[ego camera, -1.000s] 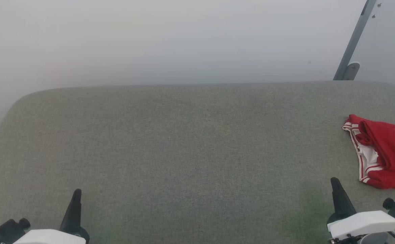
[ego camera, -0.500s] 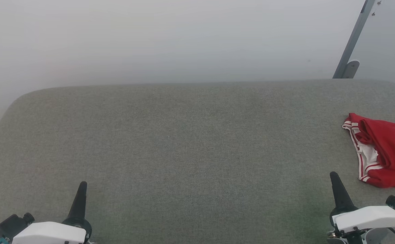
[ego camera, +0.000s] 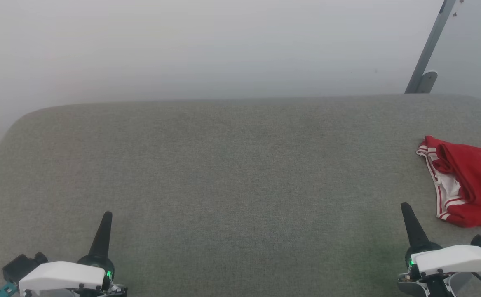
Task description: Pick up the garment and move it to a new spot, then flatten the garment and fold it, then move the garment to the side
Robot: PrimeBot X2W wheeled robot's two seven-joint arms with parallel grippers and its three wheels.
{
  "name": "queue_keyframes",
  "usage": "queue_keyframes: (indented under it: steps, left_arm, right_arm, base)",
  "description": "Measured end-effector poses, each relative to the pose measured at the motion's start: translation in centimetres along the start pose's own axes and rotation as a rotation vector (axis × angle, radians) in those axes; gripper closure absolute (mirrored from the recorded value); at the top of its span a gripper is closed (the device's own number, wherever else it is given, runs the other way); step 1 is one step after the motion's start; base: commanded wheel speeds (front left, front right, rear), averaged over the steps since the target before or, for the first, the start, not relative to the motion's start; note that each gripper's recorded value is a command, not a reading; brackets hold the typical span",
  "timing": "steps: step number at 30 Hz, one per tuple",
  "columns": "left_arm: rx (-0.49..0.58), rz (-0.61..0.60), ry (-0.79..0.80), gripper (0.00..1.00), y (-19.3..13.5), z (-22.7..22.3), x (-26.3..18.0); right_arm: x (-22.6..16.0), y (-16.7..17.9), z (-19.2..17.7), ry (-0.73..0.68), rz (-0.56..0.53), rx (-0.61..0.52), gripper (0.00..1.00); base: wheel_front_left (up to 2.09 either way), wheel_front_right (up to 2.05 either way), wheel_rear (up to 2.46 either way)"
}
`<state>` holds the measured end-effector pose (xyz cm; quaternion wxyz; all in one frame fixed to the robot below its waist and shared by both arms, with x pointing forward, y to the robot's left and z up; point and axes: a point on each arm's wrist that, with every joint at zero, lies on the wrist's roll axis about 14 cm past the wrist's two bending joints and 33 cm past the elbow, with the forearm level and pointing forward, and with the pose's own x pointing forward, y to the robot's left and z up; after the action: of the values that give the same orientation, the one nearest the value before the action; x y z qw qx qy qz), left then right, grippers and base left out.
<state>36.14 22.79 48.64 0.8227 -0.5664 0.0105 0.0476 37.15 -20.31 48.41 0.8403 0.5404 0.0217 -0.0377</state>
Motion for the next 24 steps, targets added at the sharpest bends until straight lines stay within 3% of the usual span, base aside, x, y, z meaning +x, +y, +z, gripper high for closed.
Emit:
queue_keyframes:
  steps: [24]
  left_arm:
    - [-0.194,-0.035,0.027,1.0,-1.4,-1.1,1.2]
  right_arm:
    - [0.8,1.1,0.2,0.011,0.035,0.226,1.0]
  base:
    - [0.0,0.0,0.0]
